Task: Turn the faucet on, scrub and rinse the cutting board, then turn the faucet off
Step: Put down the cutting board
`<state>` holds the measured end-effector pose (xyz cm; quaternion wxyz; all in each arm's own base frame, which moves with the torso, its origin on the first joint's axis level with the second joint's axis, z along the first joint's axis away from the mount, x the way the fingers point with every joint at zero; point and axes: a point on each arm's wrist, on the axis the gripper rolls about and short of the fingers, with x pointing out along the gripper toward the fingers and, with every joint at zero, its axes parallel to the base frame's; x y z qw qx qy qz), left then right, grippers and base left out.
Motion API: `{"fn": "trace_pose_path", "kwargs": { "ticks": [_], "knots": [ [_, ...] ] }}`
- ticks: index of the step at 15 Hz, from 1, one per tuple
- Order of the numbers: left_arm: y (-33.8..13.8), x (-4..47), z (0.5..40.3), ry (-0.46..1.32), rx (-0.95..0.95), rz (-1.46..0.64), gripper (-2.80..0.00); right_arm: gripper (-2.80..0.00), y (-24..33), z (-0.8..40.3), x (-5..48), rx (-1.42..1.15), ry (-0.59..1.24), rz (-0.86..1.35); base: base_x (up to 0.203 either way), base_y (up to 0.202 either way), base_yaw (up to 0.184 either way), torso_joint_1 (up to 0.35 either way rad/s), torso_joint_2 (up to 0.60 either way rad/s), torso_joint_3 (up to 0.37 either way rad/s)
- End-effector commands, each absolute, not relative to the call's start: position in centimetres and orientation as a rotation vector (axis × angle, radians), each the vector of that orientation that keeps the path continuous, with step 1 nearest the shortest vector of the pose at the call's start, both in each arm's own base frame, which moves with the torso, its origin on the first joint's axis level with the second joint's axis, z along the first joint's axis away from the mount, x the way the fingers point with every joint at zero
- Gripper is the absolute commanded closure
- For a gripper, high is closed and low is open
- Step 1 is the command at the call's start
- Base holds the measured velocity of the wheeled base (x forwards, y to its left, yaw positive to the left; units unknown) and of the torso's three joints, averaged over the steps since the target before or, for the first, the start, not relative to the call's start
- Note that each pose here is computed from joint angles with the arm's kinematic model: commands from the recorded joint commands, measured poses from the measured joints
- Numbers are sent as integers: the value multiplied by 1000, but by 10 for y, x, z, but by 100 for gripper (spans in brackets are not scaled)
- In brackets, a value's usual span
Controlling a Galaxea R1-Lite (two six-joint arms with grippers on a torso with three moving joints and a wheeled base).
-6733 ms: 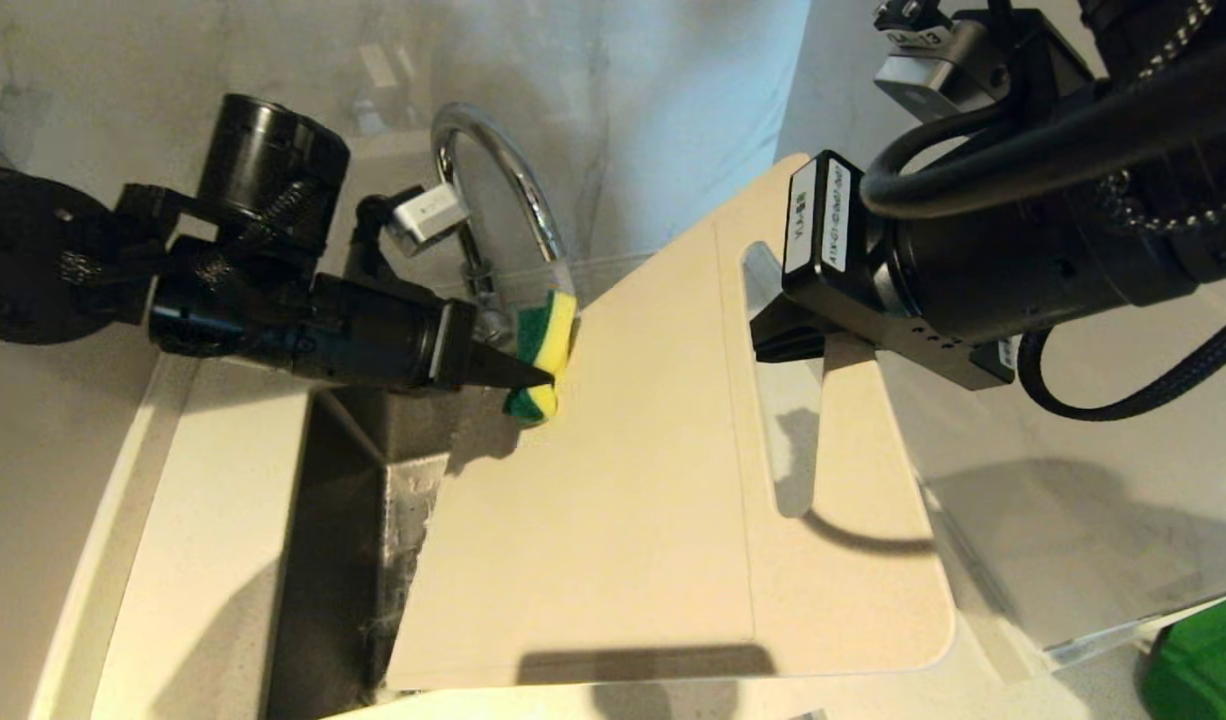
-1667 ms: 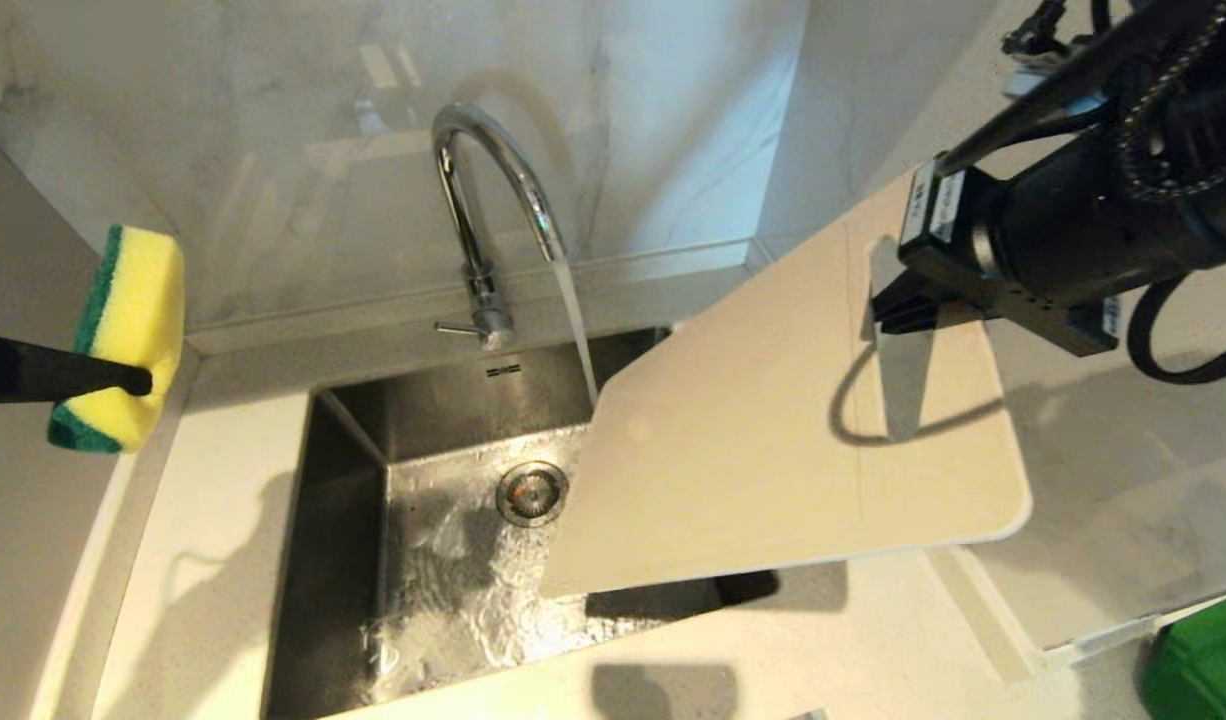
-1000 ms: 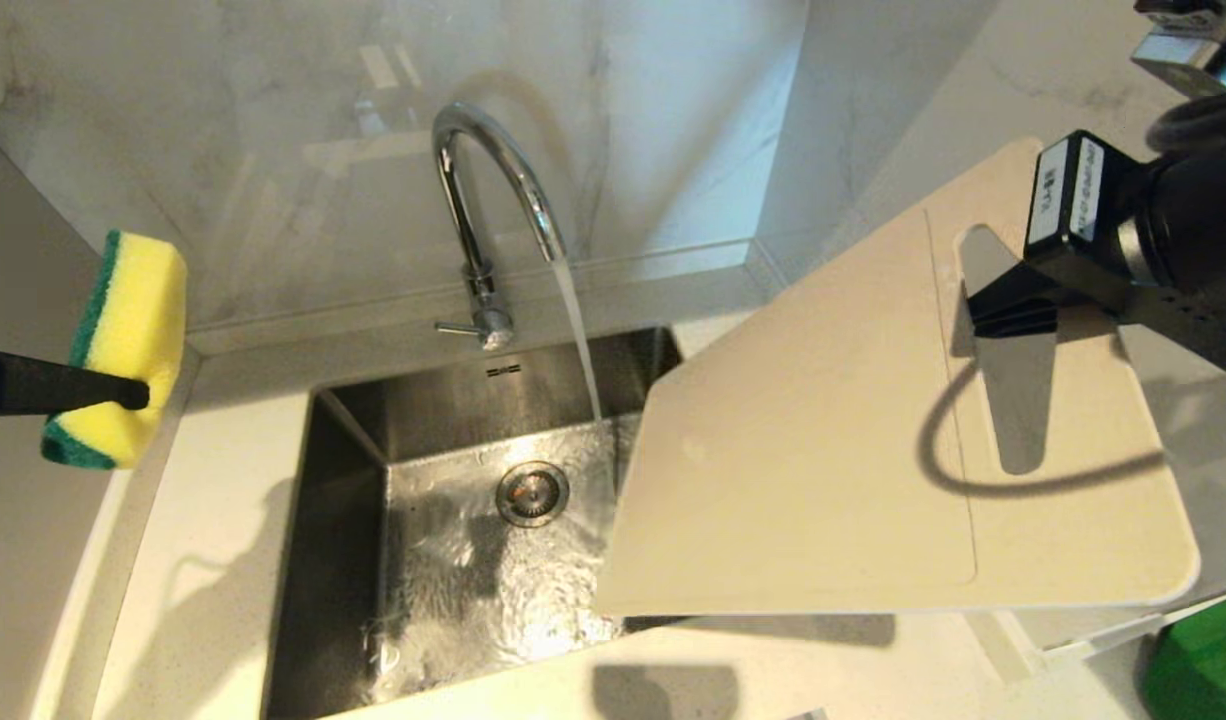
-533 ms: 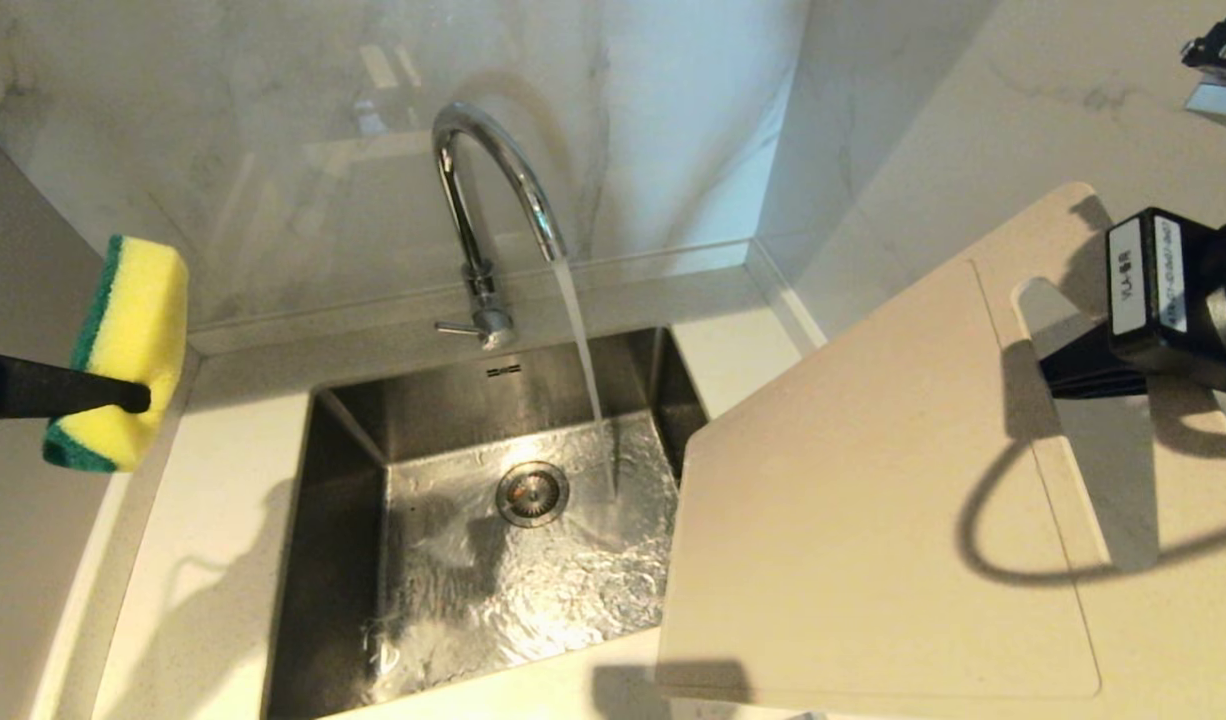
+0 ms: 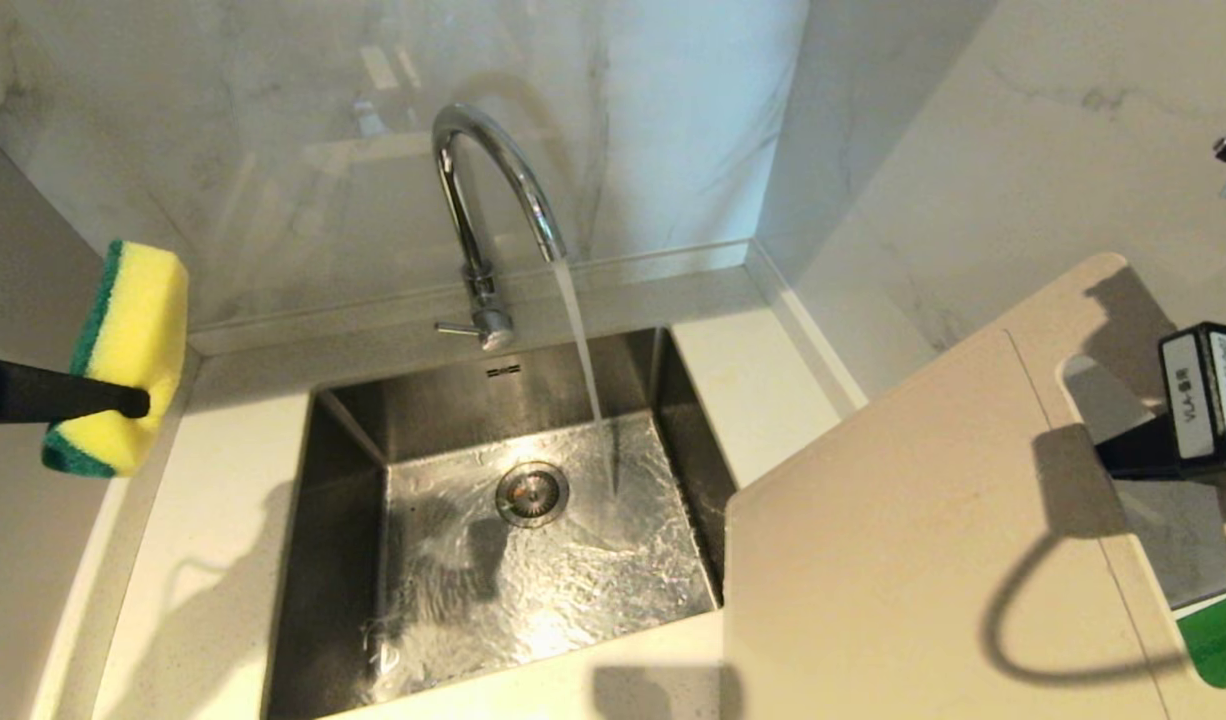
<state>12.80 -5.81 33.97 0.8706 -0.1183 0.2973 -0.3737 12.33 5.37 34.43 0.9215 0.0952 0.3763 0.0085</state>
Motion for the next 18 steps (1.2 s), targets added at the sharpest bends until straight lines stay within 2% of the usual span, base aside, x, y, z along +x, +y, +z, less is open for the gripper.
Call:
{"fn": "trace_pose_path", "kwargs": {
  "ticks": [1, 11, 18],
  "knots": [
    [-58, 127, 338, 630, -250, -782, 0, 0, 51, 338, 117, 174, 793, 18, 0, 0, 0, 0, 0, 0],
    [-56, 122, 338, 629, -249, -781, 0, 0, 56, 313, 128, 94, 821, 32, 0, 0, 0, 0, 0, 0],
    [-55, 120, 339, 626, -249, -781, 0, 0, 57, 282, 130, -81, 853, 94, 0, 0, 0, 0, 0, 0]
  ]
}}
